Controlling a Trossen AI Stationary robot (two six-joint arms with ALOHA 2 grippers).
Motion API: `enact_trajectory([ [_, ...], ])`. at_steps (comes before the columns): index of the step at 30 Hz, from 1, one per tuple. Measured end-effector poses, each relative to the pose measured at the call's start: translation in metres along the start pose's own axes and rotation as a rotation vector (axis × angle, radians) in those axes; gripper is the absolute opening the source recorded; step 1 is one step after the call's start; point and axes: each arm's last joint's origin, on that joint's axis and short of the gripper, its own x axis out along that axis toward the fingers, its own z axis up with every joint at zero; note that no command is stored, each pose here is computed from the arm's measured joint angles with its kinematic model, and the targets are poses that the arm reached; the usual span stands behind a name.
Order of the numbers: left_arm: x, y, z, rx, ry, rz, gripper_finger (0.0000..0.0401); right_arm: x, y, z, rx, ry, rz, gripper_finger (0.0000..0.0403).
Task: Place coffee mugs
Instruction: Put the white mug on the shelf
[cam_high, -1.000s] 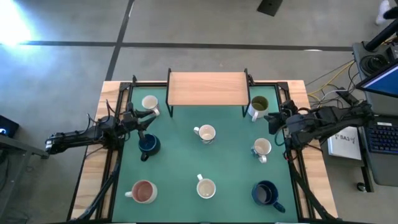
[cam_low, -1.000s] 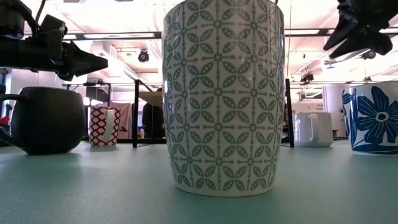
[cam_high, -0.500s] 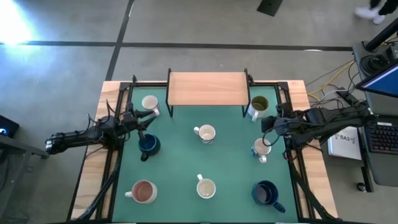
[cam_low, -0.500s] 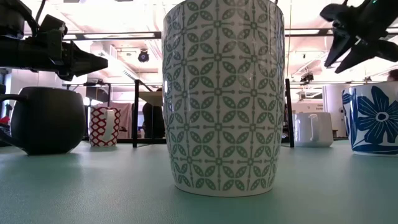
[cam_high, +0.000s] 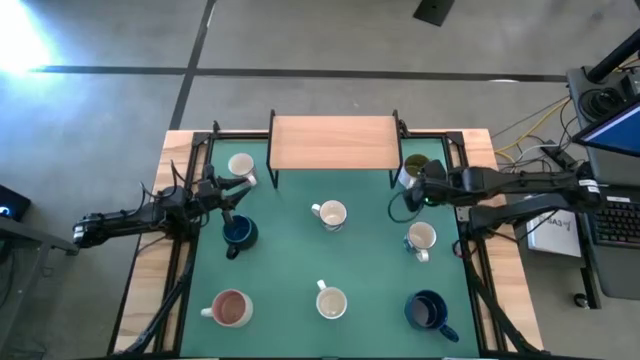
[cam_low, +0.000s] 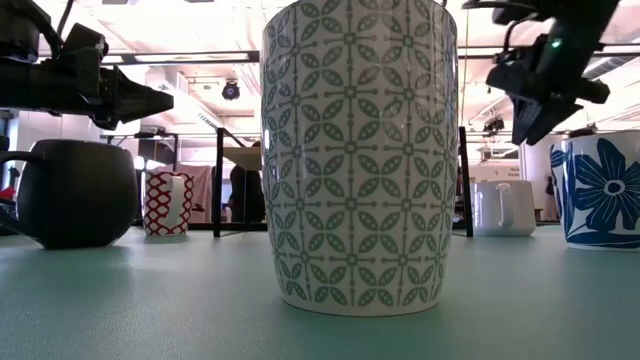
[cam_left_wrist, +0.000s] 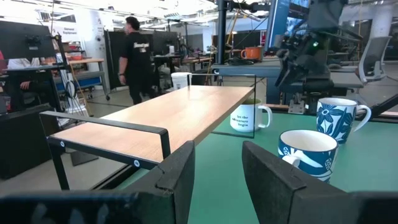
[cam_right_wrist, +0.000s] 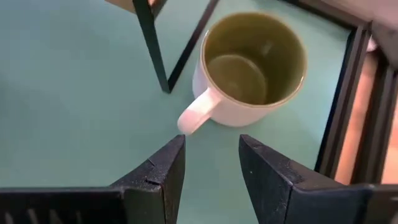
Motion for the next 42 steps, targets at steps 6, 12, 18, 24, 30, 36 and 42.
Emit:
enact_trajectory([
  [6, 0.0, 0.0, 0.0, 0.0, 0.0, 0.0, 0.0116, 0.008, -0.003, 0.01, -0.036, 0.109, 0.021, 0.0141],
  [12, 0.0, 0.0, 0.0, 0.0, 0.0, 0.0, 0.0116, 0.021, -0.006, 0.019, -0.149, 0.143, -0.037, 0.0141],
  [18, 0.0, 0.0, 0.0, 0.0, 0.0, 0.0, 0.0116, 0.033, -0.007, 0.025, -0.268, 0.176, -0.068, 0.0141],
  [24, 0.0, 0.0, 0.0, 0.0, 0.0, 0.0, 0.0116, 0.042, -0.008, 0.03, -0.429, 0.206, -0.078, 0.0141],
  [30, 0.0, 0.0, 0.0, 0.0, 0.0, 0.0, 0.0116, 0.051, -0.009, 0.035, -0.505, 0.221, -0.083, 0.0141],
  [36, 0.0, 0.0, 0.0, 0.0, 0.0, 0.001, 0.0116, 0.065, -0.01, 0.042, -0.486, 0.243, -0.105, 0.0139],
  [42, 0.0, 0.0, 0.0, 0.0, -0.001, 0.0, 0.0116, 0.079, -0.015, 0.047, -0.536, 0.301, -0.125, 0.0124],
])
